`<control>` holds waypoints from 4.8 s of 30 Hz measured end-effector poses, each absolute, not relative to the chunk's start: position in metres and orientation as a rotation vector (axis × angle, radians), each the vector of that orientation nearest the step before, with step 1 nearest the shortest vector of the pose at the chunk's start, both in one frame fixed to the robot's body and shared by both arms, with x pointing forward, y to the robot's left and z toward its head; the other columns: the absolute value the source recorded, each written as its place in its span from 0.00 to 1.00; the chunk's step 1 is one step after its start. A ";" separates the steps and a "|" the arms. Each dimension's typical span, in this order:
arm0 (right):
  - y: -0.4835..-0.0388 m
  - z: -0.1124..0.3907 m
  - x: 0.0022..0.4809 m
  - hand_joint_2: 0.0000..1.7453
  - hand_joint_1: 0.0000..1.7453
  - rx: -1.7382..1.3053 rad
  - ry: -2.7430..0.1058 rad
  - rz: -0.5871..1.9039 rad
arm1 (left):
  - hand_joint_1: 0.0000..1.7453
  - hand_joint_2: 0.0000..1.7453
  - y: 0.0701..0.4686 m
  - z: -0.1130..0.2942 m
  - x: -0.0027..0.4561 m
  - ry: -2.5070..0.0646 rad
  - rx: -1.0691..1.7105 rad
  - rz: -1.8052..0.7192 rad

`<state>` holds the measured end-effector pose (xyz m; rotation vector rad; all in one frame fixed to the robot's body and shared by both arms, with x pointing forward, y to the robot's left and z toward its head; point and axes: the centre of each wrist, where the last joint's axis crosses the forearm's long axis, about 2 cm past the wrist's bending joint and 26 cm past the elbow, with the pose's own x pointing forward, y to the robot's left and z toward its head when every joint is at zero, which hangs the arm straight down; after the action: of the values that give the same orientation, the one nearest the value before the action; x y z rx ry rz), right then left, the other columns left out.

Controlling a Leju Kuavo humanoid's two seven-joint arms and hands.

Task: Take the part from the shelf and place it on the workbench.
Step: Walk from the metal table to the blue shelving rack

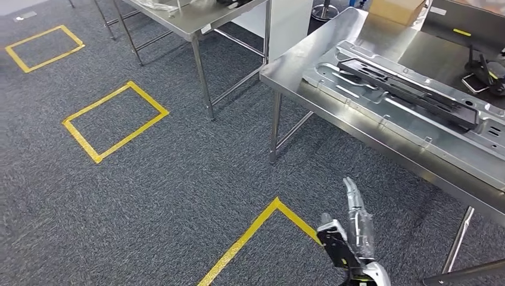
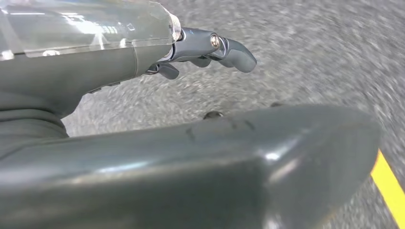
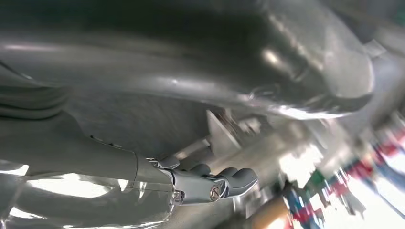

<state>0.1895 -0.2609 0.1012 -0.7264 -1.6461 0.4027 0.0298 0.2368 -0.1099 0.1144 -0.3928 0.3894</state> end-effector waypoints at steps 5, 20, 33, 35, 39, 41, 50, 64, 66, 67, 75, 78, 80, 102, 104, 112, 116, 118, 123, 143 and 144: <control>-0.223 0.020 0.198 0.00 0.00 -0.728 -1.410 0.672 | 0.00 0.00 0.240 -0.110 0.030 -0.378 0.132 0.395; -0.227 -0.084 0.132 0.00 0.00 -0.417 -0.711 0.841 | 0.00 0.00 0.255 -0.112 0.024 -0.355 0.180 0.391; -0.240 -0.103 0.078 0.00 0.00 -0.240 -0.311 0.681 | 0.00 0.00 0.283 -0.113 0.029 -0.281 0.251 0.447; -0.234 -0.100 0.090 0.00 0.00 -0.228 -0.326 0.714 | 0.00 0.00 0.280 -0.112 0.029 -0.286 0.278 0.433; -0.226 -0.097 0.101 0.00 0.00 -0.226 -0.314 0.775 | 0.00 0.00 0.230 -0.106 0.036 -0.248 0.387 0.342; -0.224 -0.096 0.101 0.00 0.00 -0.231 -0.308 0.802 | 0.00 0.00 0.203 -0.102 0.038 -0.218 0.380 0.317; -0.219 -0.097 0.096 0.00 0.00 -0.241 -0.295 0.810 | 0.00 0.00 0.177 -0.096 0.044 -0.141 0.285 0.277; -0.219 -0.098 0.092 0.00 0.00 -0.270 -0.272 0.822 | 0.00 0.00 0.176 -0.096 0.045 -0.124 0.241 0.263; -0.219 -0.097 0.095 0.00 0.00 -0.277 -0.281 0.828 | 0.00 0.00 0.176 -0.096 0.045 -0.125 0.236 0.264; -0.218 -0.097 0.097 0.00 0.00 -0.279 -0.284 0.831 | 0.00 0.00 0.176 -0.096 0.045 -0.124 0.234 0.265; -0.220 -0.096 0.101 0.00 0.00 -0.288 -0.280 0.846 | 0.00 0.00 0.175 -0.096 0.047 -0.103 0.224 0.267; -0.221 -0.096 0.103 0.00 0.00 -0.273 -0.279 0.875 | 0.00 0.00 0.175 -0.096 0.047 -0.209 0.206 0.294; -0.221 -0.095 0.104 0.00 0.00 -0.259 -0.279 0.899 | 0.00 0.00 0.180 -0.098 0.046 -0.300 0.188 0.336; -0.258 -0.108 0.055 0.00 0.00 -0.212 -0.283 0.588 | 0.00 0.00 0.273 -0.114 0.014 -0.319 0.172 0.284; -0.259 -0.108 0.054 0.00 0.00 -0.214 -0.299 0.578 | 0.00 0.00 0.271 -0.114 0.013 -0.298 0.172 0.279; -0.264 -0.109 0.056 0.00 0.00 -0.216 -0.290 0.551 | 0.00 0.00 0.264 -0.114 0.007 -0.336 0.158 0.224; -0.265 -0.110 0.047 0.00 0.00 -0.206 -0.234 0.532 | 0.00 0.00 0.264 -0.114 0.008 -0.393 0.157 0.196; -0.265 -0.110 0.045 0.00 0.00 -0.202 -0.210 0.522 | 0.00 0.00 0.265 -0.114 0.007 -0.414 0.156 0.185; -0.267 -0.111 0.043 0.00 0.00 -0.203 -0.181 0.494 | 0.00 0.00 0.268 -0.114 0.010 -0.437 0.150 0.154; -0.286 -0.111 0.043 0.00 0.00 -0.233 -0.170 0.471 | 0.00 0.00 0.268 -0.113 0.014 -0.394 0.139 0.132; -0.286 -0.111 0.043 0.00 0.00 -0.232 -0.173 0.471 | 0.00 0.00 0.268 -0.113 0.015 -0.394 0.139 0.134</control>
<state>0.0430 -0.2860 -0.1112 -0.2323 -0.1731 0.4714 0.0149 0.2681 -0.1134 0.1392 -0.3943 0.1338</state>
